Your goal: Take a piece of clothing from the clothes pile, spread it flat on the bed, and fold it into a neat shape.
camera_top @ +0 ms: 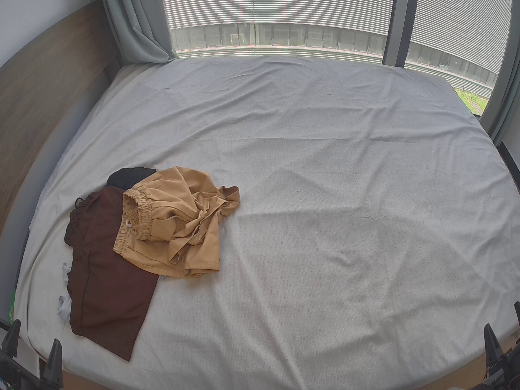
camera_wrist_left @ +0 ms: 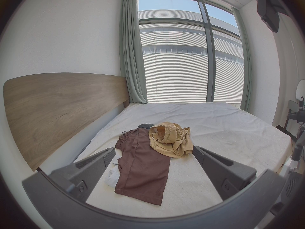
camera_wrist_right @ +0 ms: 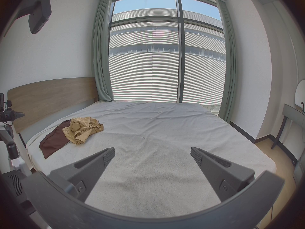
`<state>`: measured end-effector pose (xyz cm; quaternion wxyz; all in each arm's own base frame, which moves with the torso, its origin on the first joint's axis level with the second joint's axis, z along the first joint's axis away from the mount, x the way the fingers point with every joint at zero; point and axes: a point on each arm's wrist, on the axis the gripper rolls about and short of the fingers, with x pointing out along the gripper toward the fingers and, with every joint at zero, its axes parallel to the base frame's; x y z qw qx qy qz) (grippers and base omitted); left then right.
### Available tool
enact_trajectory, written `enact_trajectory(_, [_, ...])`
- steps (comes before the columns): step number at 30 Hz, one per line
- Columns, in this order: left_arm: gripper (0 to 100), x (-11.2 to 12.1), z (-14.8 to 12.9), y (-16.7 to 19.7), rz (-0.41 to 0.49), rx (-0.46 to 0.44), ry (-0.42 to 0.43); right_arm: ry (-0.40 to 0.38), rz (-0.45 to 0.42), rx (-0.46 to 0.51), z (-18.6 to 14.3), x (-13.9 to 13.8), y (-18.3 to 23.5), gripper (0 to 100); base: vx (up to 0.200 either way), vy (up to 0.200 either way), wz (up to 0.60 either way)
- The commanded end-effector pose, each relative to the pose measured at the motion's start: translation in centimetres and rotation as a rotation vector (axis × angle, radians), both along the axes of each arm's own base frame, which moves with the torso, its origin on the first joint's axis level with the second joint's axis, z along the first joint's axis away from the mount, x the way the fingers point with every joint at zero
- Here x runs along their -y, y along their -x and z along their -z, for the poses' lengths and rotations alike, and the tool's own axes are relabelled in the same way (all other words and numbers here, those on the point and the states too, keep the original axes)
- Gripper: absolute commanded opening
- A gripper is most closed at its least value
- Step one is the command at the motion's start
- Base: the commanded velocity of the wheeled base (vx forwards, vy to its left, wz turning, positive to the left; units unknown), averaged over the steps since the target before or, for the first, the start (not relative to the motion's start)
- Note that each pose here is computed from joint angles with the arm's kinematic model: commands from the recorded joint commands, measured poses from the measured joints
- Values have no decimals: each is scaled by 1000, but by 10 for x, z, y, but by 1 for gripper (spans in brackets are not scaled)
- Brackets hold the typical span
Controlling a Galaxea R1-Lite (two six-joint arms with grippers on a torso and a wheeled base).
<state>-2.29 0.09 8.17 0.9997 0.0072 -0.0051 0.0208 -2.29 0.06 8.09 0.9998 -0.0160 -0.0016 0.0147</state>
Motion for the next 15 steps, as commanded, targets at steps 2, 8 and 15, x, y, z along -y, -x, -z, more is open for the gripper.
enact_trajectory(2, [100,0,-72,16,-11,229,35,0,0,-1,5,0,0,100,0,0,0])
enact_trajectory(8, [100,0,-81,-19,46,47,43,-4,0,-1,5,0,0,100,0,0,0])
enact_trajectory(15, [100,3,-85,-48,129,-16,127,-1,0,-1,5,0,0,100,0,0,0])
